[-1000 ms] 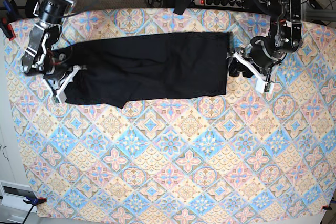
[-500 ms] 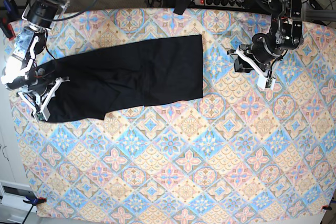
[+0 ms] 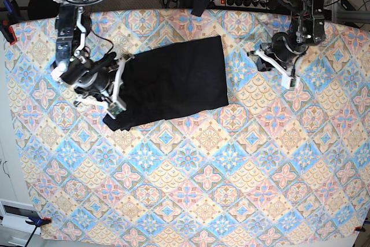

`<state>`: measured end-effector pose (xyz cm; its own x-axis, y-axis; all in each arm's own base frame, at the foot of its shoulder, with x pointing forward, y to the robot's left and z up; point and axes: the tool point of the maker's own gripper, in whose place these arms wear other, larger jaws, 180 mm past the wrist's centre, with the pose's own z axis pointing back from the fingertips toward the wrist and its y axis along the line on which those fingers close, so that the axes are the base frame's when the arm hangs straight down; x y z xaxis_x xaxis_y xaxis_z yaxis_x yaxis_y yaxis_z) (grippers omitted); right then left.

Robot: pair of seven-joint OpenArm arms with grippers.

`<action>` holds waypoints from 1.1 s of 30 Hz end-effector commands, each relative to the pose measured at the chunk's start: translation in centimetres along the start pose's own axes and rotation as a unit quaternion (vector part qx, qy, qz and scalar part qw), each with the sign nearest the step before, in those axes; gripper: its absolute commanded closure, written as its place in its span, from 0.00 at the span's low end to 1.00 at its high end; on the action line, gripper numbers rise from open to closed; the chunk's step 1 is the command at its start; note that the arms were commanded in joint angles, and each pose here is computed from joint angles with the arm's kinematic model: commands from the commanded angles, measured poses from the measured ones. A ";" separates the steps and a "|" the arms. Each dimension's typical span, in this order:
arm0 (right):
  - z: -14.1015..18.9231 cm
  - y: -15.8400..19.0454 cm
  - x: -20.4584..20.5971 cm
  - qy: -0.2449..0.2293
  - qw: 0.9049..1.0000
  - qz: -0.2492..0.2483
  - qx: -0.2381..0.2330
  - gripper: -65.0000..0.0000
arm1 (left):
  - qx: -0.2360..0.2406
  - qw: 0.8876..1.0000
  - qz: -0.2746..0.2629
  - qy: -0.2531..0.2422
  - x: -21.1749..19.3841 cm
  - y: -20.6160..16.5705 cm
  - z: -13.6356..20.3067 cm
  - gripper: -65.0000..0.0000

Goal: Fold the T-shirt properly
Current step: 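Lift the strip end with the right gripper and fold it over the middle, then press and smooth the folded bundle with the right gripper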

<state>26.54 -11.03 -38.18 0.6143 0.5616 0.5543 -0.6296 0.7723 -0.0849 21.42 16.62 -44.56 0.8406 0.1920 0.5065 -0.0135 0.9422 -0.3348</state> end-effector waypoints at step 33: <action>-4.9 13.3 9.5 -0.044 0.976 0.195 0.086 0.60 | -0.012 1.000 0.005 -0.027 1.3 -1.1 0.0 0.95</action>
<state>26.24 4.92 -39.12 0.2938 0.7917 0.5357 -0.8804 0.4423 -0.1709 21.65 15.67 -44.53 0.8325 0.2176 0.5095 -0.0240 0.9329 -0.3592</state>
